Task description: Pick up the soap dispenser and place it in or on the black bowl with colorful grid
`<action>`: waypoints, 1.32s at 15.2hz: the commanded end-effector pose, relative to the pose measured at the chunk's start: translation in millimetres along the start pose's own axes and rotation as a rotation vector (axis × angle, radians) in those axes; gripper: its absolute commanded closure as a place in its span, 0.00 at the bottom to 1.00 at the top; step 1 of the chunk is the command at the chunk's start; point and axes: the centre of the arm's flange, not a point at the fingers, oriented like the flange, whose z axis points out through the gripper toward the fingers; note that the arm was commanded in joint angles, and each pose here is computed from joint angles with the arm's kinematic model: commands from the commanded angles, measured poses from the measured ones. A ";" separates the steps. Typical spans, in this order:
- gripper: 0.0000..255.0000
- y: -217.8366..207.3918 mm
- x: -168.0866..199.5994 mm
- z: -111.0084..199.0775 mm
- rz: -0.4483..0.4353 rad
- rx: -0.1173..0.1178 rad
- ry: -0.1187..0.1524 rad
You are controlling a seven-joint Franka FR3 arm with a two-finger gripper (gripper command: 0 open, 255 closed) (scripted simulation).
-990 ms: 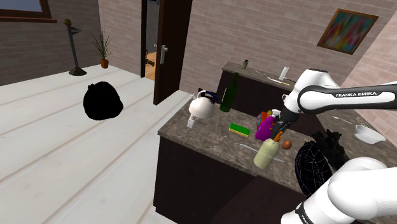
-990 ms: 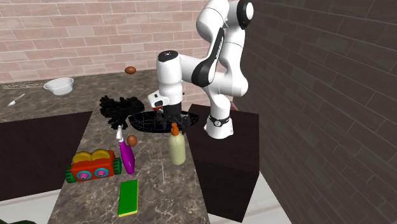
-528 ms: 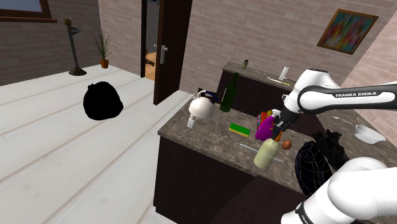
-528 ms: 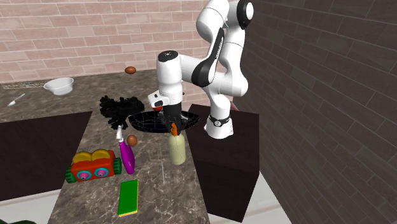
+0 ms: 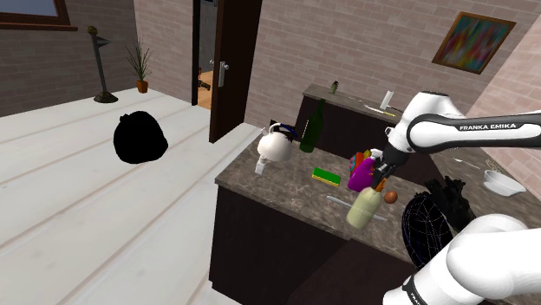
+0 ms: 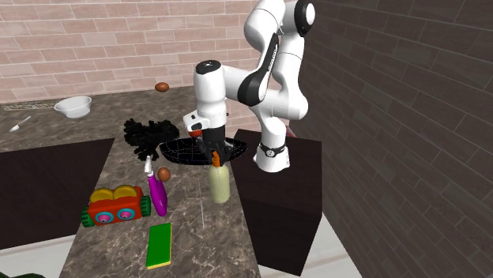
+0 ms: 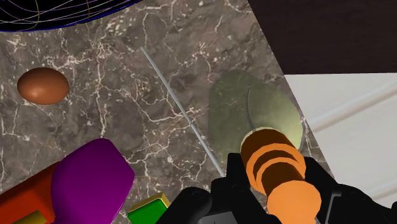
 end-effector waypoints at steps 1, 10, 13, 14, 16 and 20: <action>1.00 -0.3 0.3 -9.0 0.000 0.000 0.000; 1.00 0.5 1.1 -56.5 0.000 0.000 0.000; 1.00 0.8 1.3 -72.3 0.000 0.000 0.000; 1.00 0.9 1.4 -77.6 0.000 0.000 0.000; 1.00 1.1 1.6 -88.1 0.000 0.000 0.000; 1.00 1.4 1.9 -109.2 0.000 0.000 0.000</action>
